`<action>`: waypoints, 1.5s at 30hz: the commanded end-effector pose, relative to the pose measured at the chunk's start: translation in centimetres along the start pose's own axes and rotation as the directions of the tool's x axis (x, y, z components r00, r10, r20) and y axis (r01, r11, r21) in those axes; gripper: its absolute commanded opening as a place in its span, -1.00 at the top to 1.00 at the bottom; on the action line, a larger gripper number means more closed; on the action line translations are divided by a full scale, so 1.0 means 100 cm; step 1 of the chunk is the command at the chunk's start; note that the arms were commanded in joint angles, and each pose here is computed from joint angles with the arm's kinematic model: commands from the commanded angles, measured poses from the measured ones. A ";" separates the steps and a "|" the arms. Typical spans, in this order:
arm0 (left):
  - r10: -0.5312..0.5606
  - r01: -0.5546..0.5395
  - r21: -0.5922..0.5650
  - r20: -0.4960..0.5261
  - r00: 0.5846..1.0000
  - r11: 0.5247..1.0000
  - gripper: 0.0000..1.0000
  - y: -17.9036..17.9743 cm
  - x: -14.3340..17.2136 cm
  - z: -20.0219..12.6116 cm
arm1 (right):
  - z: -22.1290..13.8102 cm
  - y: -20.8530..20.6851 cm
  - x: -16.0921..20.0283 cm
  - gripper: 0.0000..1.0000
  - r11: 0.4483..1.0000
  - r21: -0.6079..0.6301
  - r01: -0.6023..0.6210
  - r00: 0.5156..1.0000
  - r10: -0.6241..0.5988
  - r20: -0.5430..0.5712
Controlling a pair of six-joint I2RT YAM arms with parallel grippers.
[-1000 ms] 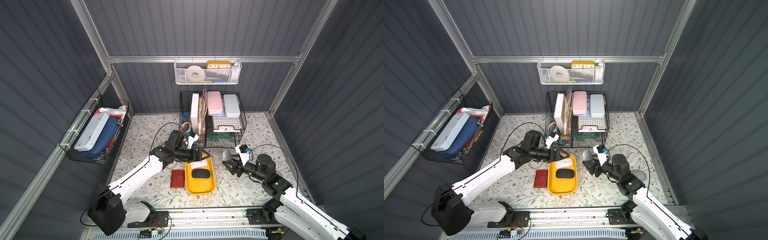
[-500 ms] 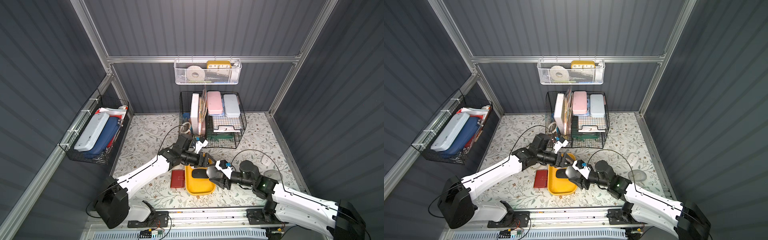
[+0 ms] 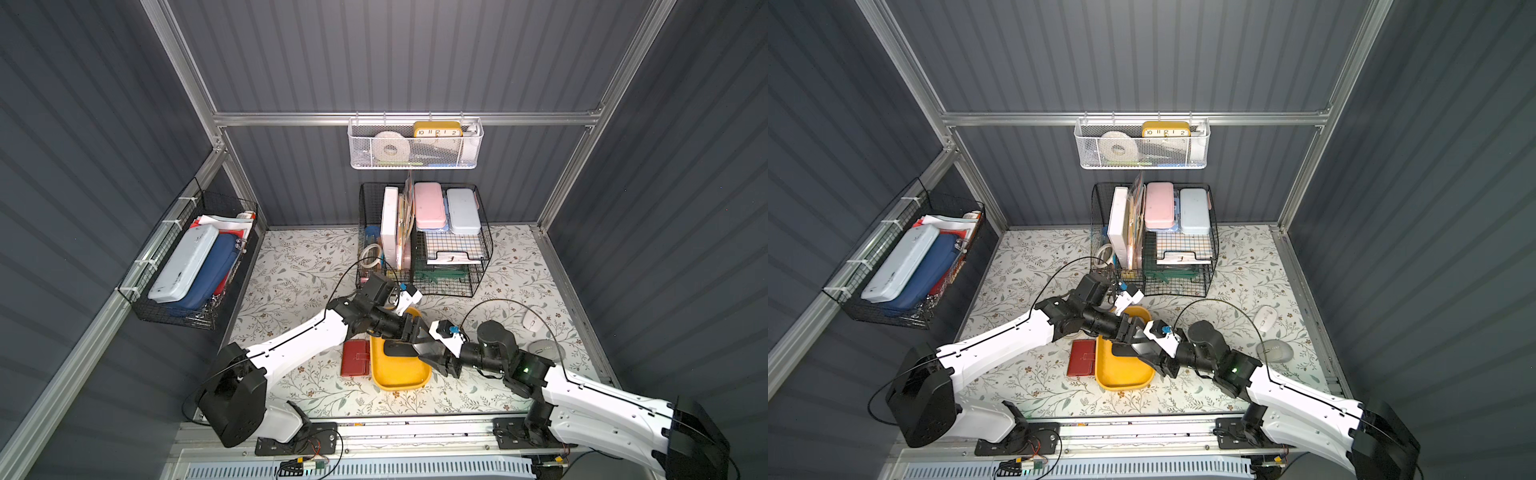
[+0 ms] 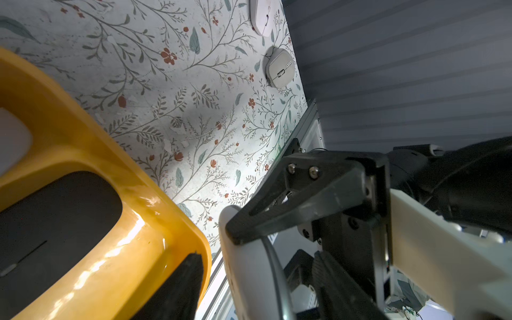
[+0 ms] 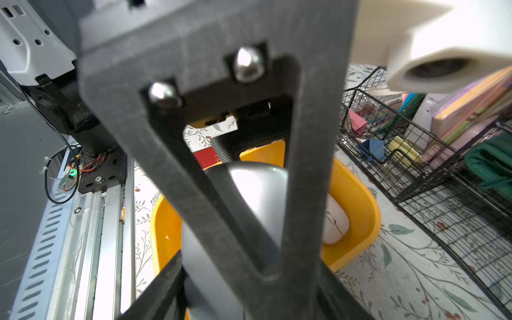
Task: Put the mouse in the storage box
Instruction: Pick up the mouse from the center of the board, then place the mouse in the storage box.
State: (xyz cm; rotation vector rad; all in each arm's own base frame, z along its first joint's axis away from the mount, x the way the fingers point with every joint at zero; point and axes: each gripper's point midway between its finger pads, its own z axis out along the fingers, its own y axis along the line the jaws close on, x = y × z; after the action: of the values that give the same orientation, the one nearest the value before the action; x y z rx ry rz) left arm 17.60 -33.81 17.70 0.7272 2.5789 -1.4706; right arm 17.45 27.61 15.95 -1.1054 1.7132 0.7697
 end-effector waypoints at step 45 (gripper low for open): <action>-0.164 0.177 -0.179 0.084 0.983 0.968 0.99 0.062 0.023 -0.034 | -0.026 -0.056 -0.016 -0.98 0.934 0.341 -0.111 0.990 0.073 0.123</action>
State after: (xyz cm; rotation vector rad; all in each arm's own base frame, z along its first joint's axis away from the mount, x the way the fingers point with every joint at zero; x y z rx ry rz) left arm 19.50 -27.76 13.91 0.4455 2.7276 -1.2267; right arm 21.29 24.23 17.88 -0.7913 1.7407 0.5622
